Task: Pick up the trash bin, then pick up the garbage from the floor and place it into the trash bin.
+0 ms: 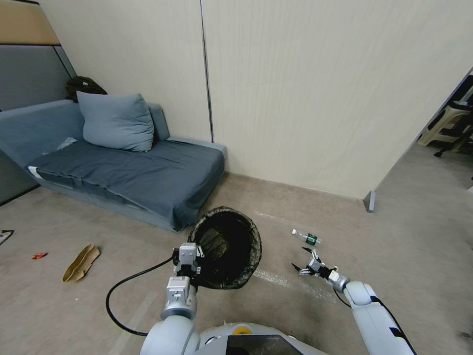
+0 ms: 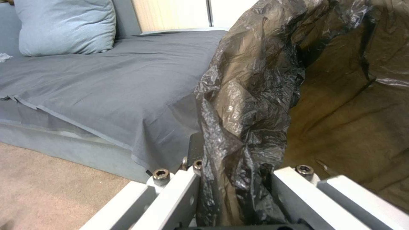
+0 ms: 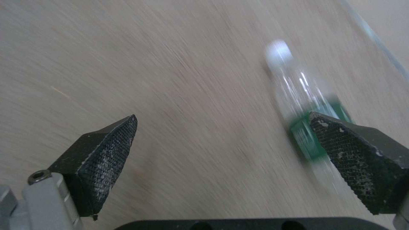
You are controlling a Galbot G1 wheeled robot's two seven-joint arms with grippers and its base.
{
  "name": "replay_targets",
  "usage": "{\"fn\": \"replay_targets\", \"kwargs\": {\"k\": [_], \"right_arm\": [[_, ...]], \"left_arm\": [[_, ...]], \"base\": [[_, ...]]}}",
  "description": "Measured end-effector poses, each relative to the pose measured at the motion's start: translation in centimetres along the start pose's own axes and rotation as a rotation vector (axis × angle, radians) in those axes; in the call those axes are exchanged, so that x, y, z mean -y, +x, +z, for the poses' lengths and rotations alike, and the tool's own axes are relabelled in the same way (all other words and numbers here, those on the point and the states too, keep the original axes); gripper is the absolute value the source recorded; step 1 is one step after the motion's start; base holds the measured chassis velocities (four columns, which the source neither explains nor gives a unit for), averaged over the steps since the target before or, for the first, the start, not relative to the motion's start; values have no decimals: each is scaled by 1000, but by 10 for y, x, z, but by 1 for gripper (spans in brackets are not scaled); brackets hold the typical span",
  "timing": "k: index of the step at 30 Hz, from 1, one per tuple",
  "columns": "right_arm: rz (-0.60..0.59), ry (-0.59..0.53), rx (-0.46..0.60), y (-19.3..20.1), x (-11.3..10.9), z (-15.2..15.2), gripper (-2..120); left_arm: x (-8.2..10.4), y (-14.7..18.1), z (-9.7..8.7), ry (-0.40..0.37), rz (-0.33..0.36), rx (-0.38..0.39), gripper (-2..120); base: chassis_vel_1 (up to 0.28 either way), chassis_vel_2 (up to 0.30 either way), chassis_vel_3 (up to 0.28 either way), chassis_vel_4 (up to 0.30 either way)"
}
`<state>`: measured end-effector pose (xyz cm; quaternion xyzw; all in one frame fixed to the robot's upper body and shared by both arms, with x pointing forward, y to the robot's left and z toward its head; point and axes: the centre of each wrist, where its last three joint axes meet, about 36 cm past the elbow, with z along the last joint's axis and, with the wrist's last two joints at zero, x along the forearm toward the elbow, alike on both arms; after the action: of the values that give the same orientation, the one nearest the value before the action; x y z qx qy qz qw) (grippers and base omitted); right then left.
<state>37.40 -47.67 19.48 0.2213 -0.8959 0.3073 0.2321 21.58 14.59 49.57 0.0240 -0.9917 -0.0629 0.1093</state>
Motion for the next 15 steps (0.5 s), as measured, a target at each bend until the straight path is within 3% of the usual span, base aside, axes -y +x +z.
{"fn": "replay_targets", "kwargs": {"k": [3, 15], "right_arm": [[74, -16, -41, -2, 13, 3, 100], [188, -50, -80, 4, 35, 9, 100]], "left_arm": [[-1, 0, 0, -4, 1, 0, 1], [-2, 1, 3, -21, 6, -7, 1]], "base": [[0, 0, 0, 0], [0, 0, 0, 0]]}}
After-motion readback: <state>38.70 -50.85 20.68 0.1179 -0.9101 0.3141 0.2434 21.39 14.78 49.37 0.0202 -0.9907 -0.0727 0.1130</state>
